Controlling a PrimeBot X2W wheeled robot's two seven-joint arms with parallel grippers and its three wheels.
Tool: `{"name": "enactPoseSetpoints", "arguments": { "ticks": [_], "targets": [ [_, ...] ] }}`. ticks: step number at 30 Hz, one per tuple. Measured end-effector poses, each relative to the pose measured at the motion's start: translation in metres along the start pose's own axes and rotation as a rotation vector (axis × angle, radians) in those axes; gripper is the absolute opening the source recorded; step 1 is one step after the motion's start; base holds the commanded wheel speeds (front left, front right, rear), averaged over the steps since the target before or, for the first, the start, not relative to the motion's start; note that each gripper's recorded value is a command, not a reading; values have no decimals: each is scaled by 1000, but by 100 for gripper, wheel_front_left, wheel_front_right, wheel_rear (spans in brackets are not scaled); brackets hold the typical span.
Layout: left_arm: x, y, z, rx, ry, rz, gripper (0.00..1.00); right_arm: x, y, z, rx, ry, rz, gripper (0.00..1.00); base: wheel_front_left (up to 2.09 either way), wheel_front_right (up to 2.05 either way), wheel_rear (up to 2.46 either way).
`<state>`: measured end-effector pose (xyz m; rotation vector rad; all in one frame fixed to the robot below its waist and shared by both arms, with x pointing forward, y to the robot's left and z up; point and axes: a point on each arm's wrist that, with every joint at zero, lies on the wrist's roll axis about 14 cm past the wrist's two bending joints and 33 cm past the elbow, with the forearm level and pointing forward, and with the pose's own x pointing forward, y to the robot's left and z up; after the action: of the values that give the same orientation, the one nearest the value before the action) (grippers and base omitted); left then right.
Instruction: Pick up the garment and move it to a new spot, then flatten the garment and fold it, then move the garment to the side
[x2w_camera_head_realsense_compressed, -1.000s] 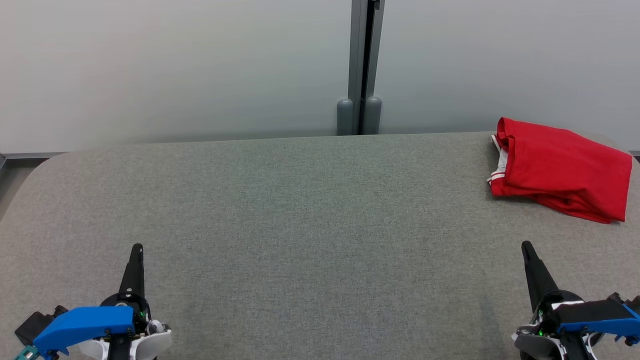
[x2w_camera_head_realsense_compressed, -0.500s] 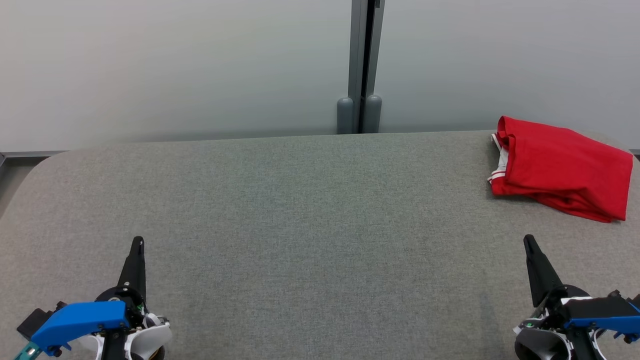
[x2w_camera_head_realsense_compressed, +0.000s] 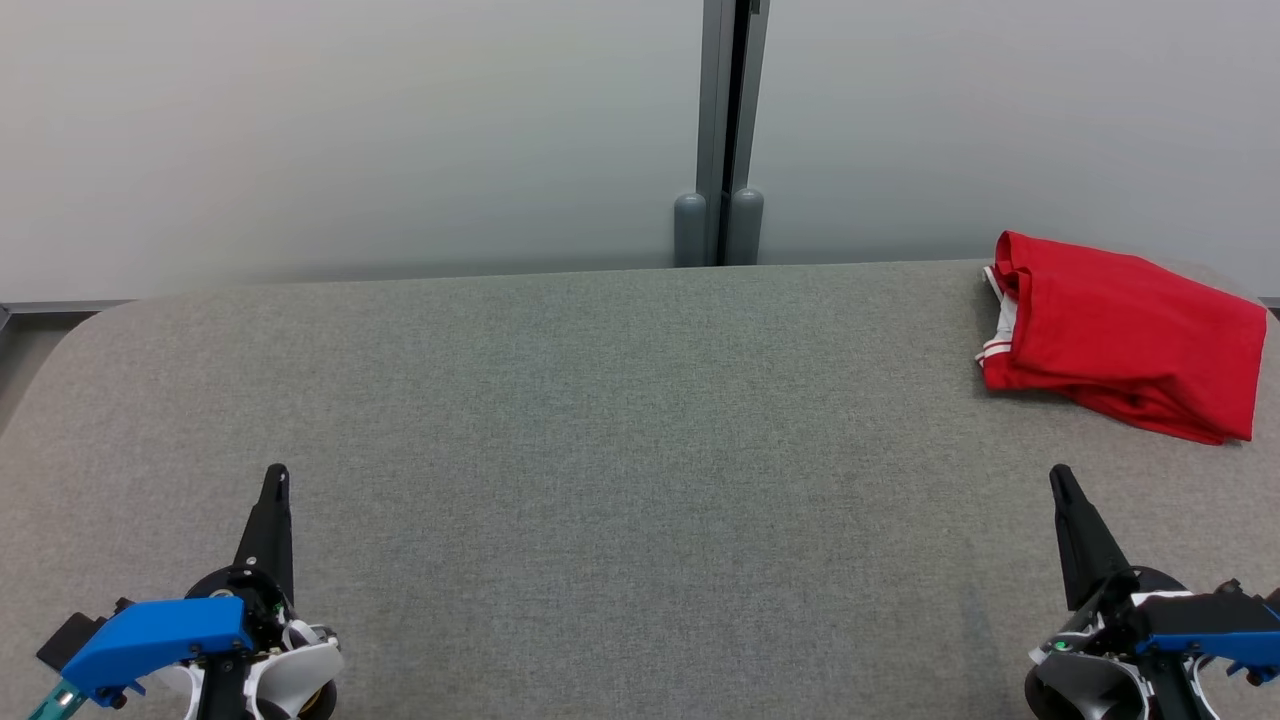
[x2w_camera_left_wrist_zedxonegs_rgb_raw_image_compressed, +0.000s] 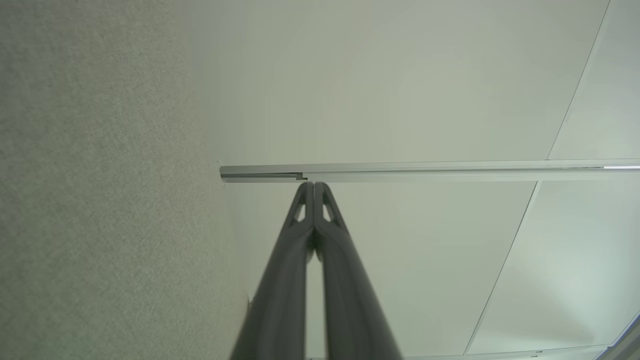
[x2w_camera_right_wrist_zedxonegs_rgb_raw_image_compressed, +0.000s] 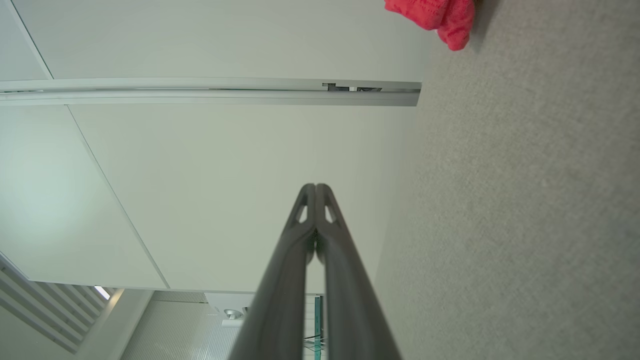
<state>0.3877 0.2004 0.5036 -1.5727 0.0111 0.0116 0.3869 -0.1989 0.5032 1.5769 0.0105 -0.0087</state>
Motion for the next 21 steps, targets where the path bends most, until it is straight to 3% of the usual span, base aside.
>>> {"name": "enactPoseSetpoints", "arguments": {
  "ticks": [21],
  "targets": [
    [0,0,0,0,0,0,0,0,0,0,0,0,0,0,0,0,0]
  ]
}}
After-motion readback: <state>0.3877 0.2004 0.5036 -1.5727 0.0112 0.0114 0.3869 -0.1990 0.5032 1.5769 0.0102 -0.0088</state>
